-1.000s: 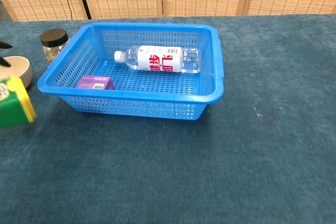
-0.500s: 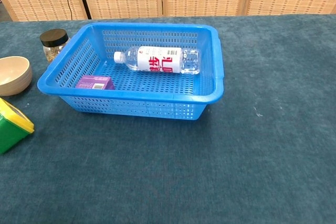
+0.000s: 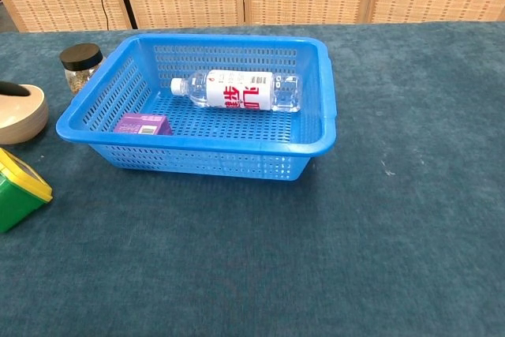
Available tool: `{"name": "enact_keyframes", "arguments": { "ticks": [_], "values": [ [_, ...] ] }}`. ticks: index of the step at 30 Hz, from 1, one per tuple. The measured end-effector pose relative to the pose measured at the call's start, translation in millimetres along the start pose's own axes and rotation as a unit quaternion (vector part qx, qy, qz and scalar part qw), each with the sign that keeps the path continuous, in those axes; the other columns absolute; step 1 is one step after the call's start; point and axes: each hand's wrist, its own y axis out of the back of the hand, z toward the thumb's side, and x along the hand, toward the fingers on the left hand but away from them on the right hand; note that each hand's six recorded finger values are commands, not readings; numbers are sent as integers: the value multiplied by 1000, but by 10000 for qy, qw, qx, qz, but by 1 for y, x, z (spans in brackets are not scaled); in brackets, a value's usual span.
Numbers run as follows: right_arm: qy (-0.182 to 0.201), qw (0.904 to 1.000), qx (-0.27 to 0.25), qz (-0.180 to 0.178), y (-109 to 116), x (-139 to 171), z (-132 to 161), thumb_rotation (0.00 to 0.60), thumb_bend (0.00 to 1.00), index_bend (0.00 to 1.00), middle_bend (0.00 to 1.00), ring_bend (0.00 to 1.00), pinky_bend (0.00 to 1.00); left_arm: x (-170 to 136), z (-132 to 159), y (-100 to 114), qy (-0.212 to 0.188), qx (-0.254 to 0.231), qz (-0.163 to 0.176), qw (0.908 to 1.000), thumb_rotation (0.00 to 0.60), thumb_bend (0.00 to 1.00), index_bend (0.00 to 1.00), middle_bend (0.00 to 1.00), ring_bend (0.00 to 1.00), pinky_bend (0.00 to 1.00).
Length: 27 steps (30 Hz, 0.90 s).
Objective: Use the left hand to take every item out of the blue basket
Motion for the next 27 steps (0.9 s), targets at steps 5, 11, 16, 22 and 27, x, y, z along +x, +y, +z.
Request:
{"name": "enact_keyframes", "arguments": {
  "ticks": [5,11,16,22,27],
  "values": [
    [-47,10000,24,59,-3,-4,-4,600,0,0,0,0,0,55,24,-7,36,-7,-279,9996,600,68,8,0,0,80],
    [-166,9998,21,103,-5,-10,-11,600,0,0,0,0,0,108,64,-31,-104,-43,-582,9982,600,70,55,0,0,109],
    [-364,9992,-15,144,-6,-17,-21,600,0,0,0,0,0,138,84,-55,-116,15,-763,9970,600,71,64,0,0,116],
    [-539,9984,-72,152,-4,-24,-31,600,0,0,0,0,0,166,95,-71,-21,85,-866,9962,600,75,72,0,0,136],
    [-615,9979,-101,153,-4,-27,-36,600,0,0,0,0,0,182,102,-81,12,153,-992,9949,600,76,77,0,5,145]
  ]
}}
